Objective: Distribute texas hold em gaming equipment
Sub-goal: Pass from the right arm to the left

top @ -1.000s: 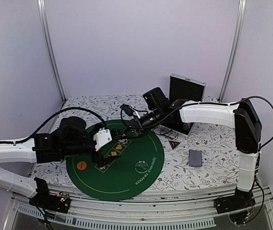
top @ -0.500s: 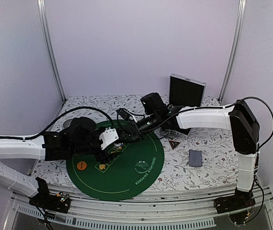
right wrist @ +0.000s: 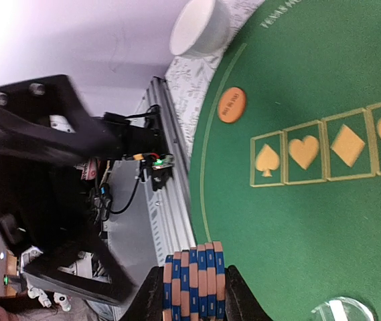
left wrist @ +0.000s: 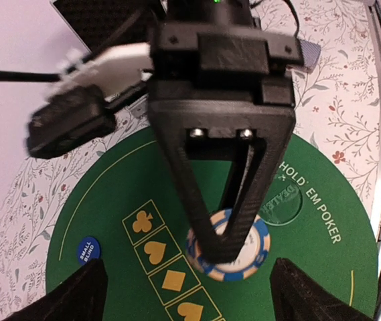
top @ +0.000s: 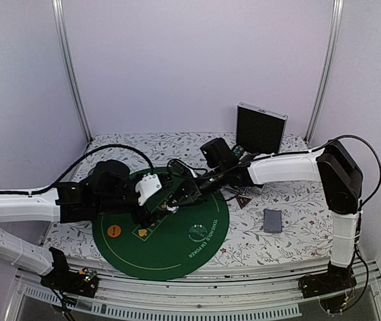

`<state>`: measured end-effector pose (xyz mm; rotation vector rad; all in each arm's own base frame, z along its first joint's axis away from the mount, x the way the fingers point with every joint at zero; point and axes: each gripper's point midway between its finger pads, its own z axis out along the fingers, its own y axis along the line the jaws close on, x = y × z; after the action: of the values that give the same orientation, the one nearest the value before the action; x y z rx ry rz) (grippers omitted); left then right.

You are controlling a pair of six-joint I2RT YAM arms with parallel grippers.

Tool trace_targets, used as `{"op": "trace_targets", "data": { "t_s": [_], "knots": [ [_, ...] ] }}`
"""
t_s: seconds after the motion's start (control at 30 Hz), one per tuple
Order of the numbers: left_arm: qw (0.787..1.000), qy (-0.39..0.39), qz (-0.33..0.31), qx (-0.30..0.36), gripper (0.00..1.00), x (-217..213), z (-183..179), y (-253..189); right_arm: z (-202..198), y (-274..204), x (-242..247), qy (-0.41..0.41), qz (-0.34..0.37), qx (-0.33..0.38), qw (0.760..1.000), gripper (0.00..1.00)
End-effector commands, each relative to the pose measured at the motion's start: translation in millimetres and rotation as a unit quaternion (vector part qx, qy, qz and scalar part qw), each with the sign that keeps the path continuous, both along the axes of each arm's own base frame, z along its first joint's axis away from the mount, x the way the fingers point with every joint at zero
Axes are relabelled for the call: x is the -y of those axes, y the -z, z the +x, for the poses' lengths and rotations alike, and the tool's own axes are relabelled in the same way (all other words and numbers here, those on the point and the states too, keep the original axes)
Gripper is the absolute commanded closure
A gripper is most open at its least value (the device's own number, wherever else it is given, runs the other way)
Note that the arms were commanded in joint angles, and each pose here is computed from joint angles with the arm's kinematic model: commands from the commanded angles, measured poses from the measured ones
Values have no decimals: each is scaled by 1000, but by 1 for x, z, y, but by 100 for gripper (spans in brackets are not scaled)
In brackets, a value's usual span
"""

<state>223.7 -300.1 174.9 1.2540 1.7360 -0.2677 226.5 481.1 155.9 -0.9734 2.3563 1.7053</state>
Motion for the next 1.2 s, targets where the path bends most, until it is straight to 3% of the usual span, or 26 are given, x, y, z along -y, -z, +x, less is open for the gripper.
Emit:
{"op": "trace_targets", "data": {
  "t_s": [0.0,0.33,0.63,0.97,1.17],
  "knots": [
    [998,-6,-55,-1,13,-8,4,-26,30,40,37,55,-61,5,997,98],
    [995,-55,-77,-27,12,-26,28,-25,49,76,54,68,-115,13,991,98],
    [995,-54,-71,-34,8,-30,33,-17,69,70,36,72,-95,28,992,98],
    [991,-98,-76,-48,5,-44,61,-14,150,88,-11,131,-58,40,989,98],
    [992,-107,-52,-47,2,-49,73,-3,142,63,-21,109,-13,17,994,98]
  ]
}}
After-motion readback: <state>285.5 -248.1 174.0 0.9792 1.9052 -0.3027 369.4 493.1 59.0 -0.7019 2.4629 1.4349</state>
